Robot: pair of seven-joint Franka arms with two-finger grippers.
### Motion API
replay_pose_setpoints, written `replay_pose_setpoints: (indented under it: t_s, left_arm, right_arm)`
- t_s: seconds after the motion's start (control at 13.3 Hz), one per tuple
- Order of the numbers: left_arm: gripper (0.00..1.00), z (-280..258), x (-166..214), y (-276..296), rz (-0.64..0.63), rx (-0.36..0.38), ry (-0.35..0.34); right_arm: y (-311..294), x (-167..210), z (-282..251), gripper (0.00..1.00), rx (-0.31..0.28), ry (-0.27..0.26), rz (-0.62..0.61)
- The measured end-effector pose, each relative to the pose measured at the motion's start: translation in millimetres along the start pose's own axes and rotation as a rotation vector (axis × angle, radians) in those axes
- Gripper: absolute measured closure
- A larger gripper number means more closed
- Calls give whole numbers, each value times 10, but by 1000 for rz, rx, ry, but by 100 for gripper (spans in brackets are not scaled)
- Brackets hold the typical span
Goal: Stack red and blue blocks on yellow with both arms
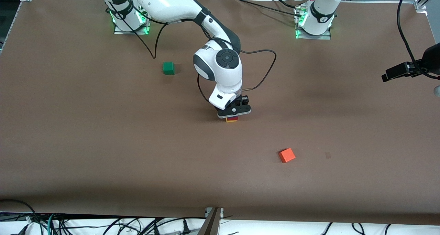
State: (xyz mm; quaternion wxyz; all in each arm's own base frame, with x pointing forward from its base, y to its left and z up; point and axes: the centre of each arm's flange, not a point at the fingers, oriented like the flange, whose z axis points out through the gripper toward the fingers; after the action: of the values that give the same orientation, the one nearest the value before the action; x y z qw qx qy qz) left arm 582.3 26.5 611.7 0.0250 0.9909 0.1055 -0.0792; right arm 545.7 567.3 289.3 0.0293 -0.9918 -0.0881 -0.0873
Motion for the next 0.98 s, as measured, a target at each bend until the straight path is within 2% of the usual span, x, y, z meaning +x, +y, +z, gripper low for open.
replay_pose_setpoints:
  t_s: [0.45, 0.6, 0.75, 0.83, 0.98]
  left_arm:
    - [0, 0, 0, 2, 0, 0, 0]
    - [0, 0, 0, 2, 0, 0, 0]
    - [0, 0, 0, 2, 0, 0, 0]
    - [0, 0, 0, 2, 0, 0, 0]
    - [0, 0, 0, 2, 0, 0, 0]
  right_arm:
    - [0, 0, 0, 44, 0, 0, 0]
    - [-1, 2, -3, 30, 0, 0, 0]
    - [-7, 6, -16, 7, 2, 2, -1]
    - [-11, 9, -26, 1, 4, 4, -2]
    - [-22, 25, -72, 0, 7, 8, -1]
